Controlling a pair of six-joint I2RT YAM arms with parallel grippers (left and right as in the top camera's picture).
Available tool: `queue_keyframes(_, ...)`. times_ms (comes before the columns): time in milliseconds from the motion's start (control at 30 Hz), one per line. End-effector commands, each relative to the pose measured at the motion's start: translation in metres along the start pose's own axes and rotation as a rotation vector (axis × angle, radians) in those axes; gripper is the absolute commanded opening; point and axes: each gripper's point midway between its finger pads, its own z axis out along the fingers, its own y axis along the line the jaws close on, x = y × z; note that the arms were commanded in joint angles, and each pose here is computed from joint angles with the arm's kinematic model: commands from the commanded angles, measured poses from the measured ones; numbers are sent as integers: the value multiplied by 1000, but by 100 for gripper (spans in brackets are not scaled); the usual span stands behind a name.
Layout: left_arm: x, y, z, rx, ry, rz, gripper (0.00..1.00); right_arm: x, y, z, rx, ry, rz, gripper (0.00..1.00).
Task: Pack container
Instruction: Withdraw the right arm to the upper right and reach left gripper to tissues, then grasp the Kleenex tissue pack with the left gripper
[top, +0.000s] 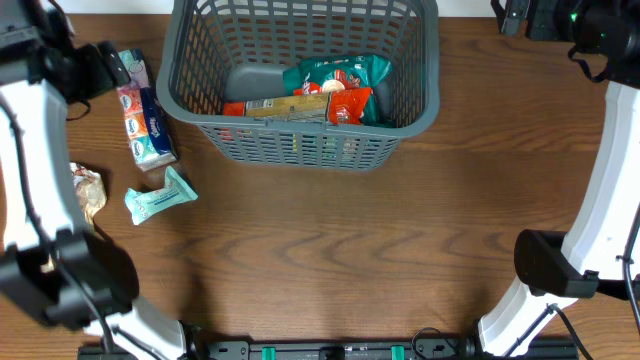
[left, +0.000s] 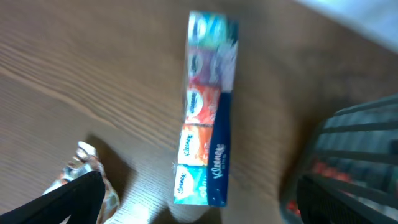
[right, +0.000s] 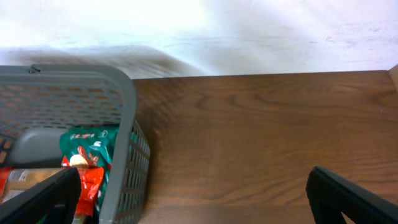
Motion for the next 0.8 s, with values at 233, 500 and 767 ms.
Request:
queue_keyframes(233,40,2,91,42,219,60,99,-4,-2,-9,-1,-25,-24,99)
queue_keyframes(500,71,9,147,33,337,67,99,-2,-2,-9,0,-14,-35,99)
queue_keyframes(767,78,14,173,-8,350,83,99,-1,-2,-9,0,-10,-34,99)
